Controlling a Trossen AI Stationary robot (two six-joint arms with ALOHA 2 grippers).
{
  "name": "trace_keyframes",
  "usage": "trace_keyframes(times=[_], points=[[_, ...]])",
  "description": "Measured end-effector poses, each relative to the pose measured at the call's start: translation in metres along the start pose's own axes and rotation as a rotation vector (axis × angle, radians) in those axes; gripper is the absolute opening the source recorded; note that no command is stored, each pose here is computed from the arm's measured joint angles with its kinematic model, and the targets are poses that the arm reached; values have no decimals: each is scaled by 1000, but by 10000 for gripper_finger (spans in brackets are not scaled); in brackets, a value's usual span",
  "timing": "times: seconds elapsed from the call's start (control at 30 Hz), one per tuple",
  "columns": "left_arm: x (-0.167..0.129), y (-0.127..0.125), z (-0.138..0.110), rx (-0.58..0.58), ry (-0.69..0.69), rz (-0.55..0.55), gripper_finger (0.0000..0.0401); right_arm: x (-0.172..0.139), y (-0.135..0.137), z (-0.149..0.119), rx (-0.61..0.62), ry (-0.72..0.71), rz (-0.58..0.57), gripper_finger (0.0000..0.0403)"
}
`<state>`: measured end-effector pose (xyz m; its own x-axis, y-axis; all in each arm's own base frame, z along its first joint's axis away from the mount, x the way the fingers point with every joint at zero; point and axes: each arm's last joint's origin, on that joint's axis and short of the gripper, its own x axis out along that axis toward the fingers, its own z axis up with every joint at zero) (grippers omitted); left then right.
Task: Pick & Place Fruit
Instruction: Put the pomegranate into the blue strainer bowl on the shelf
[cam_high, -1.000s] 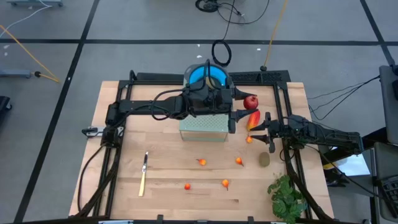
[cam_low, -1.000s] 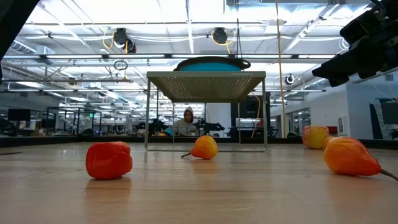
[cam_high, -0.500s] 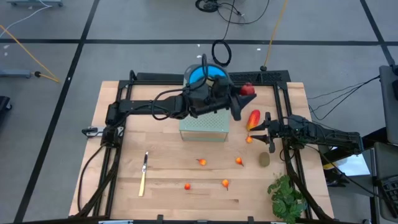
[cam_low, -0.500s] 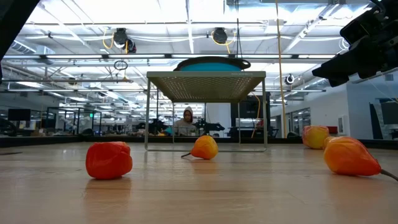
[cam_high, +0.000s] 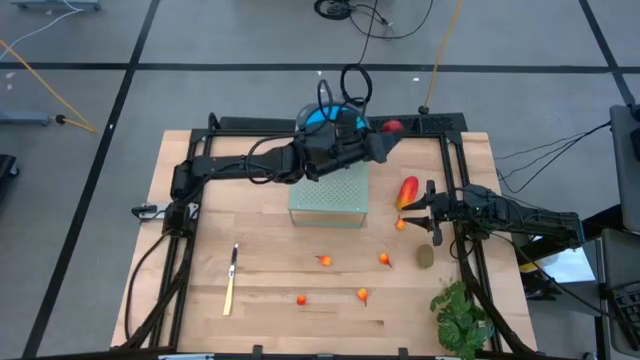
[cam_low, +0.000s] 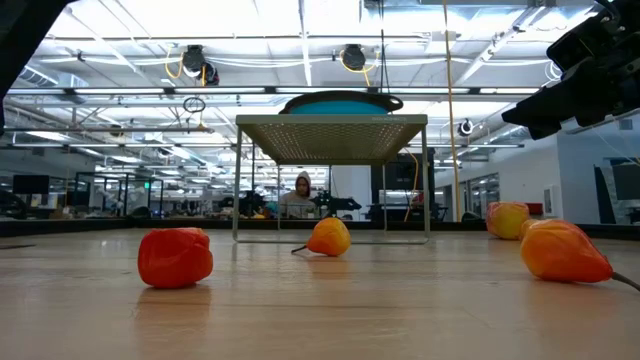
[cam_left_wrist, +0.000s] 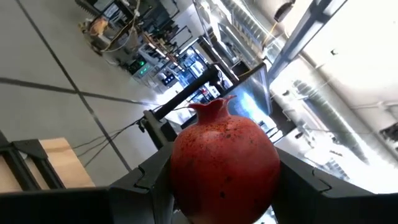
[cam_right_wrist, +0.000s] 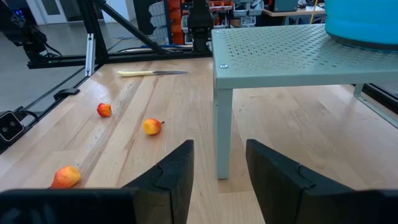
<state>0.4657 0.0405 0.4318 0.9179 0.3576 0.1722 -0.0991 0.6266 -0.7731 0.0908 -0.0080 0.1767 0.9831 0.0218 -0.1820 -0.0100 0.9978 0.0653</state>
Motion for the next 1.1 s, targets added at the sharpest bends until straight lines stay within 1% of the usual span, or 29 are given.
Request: trace_keyframes(times=[0.3, 0.4, 0.47, 0.57, 0.67, 0.77, 0.9, 1.1], points=[[0, 1, 1, -2, -1, 2, 198, 0, 0, 0, 0, 0, 0, 139], [0, 3, -2, 30, 15, 32, 198, 0, 0, 0, 0, 0, 0, 139], [-1, 7, -7, 76, 33, 112, 198, 0, 0, 0, 0, 0, 0, 139], [-6, 17, -20, 126, 74, 281, 198, 0, 0, 0, 4, 0, 0, 139], [-13, 27, -30, 150, 119, 435, 198, 0, 0, 0, 6, 0, 0, 139], [-21, 35, -38, 179, 153, 556, 198, 0, 0, 0, 6, 0, 0, 139], [-31, 41, -46, 212, 163, 685, 198, 0, 0, 0, 7, 0, 0, 139], [-42, 50, -50, 253, 188, 818, 198, 0, 0, 0, 7, 0, 0, 139]])
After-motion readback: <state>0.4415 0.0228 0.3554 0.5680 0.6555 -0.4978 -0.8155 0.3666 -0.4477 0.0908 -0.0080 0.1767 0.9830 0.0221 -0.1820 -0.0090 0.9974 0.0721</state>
